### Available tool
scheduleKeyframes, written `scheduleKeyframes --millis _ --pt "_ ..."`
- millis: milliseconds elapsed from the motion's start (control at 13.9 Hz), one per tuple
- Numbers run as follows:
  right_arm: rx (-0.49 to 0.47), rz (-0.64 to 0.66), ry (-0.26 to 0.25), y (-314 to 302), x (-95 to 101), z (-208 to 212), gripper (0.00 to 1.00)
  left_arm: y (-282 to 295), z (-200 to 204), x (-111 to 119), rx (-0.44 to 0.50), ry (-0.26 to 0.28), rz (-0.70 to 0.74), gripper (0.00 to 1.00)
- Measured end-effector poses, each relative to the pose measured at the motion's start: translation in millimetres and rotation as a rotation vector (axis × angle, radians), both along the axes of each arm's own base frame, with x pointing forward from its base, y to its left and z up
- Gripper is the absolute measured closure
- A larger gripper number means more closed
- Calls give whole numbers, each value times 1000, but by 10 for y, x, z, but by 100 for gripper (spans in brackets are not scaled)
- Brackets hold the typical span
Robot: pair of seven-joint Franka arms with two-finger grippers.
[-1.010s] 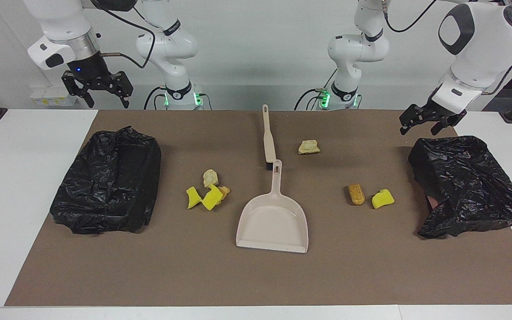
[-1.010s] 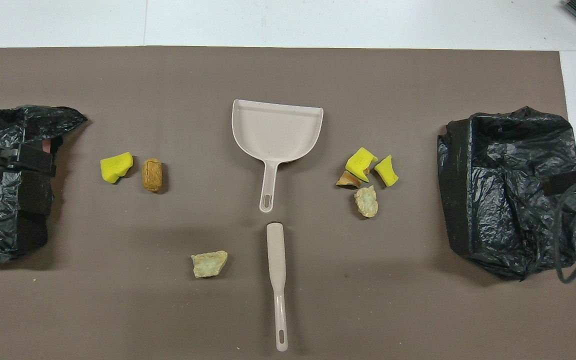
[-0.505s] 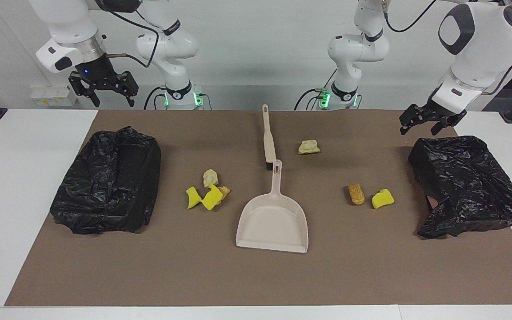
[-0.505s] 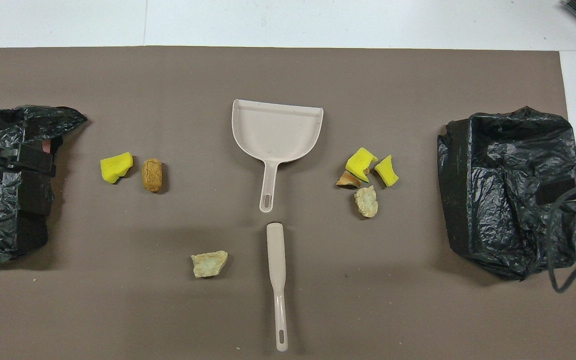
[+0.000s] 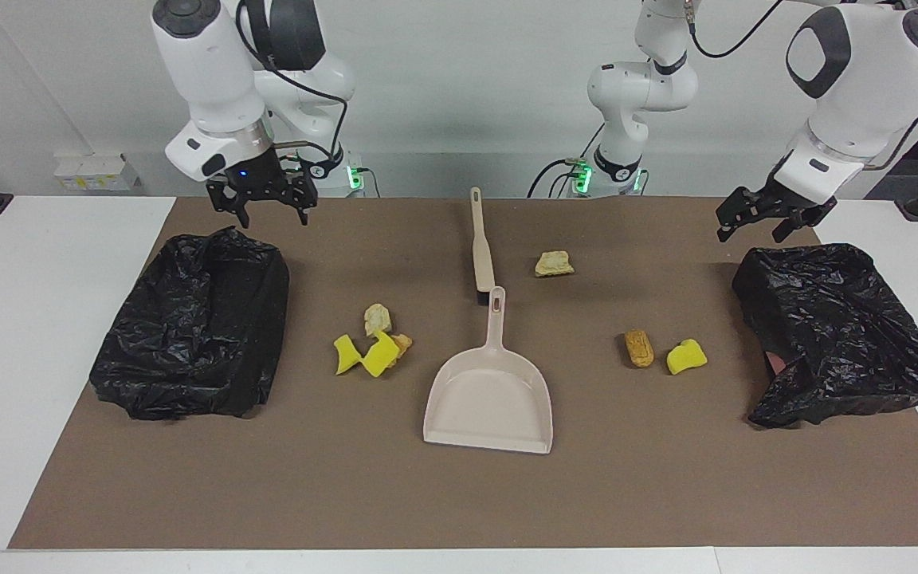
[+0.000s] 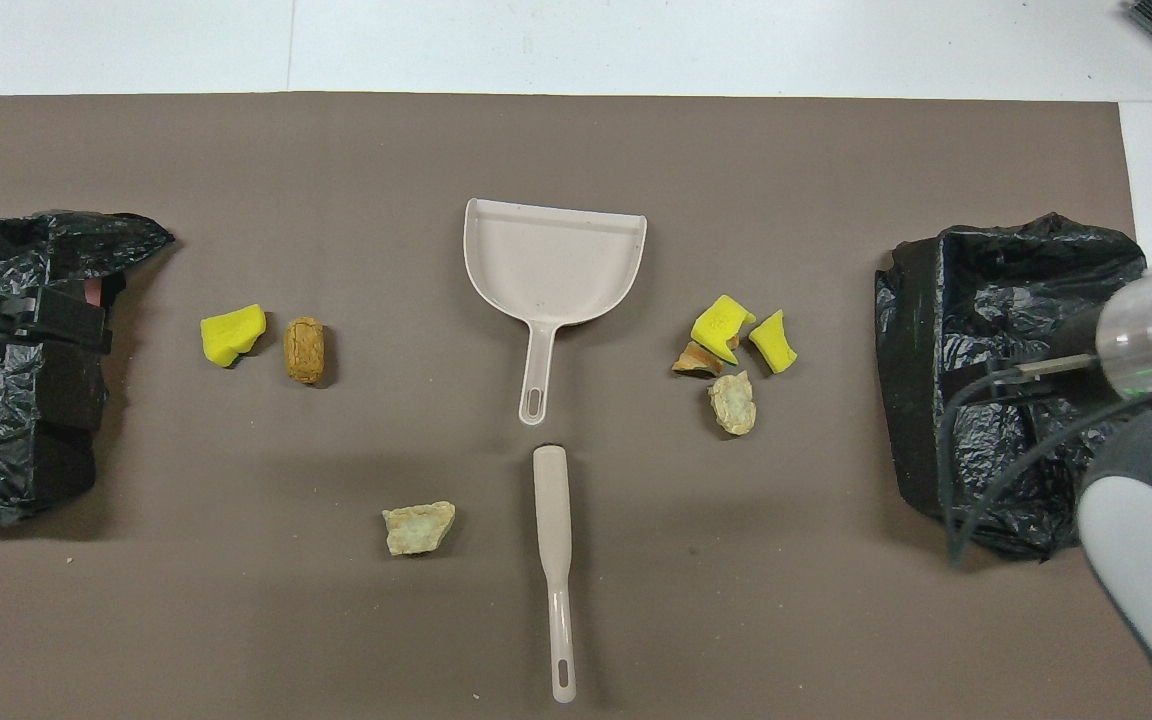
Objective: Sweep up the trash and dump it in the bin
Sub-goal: 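Reach the right gripper to the beige dustpan handle and grasp it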
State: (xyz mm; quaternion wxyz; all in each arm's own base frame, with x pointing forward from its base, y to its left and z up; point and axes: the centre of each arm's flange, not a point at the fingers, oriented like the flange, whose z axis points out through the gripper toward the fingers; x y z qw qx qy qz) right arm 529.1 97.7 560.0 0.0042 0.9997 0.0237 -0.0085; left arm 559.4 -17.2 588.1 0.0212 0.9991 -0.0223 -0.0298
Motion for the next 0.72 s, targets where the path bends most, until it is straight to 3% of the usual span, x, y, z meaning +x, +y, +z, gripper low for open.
scheduleKeyframes --millis 361,722 --pt "46 -121 -20 989 153 -505 0 0 0 0 0 0 0 0" --pt "116 -235 11 1963 229 -989 0 0 0 0 0 0 0 0"
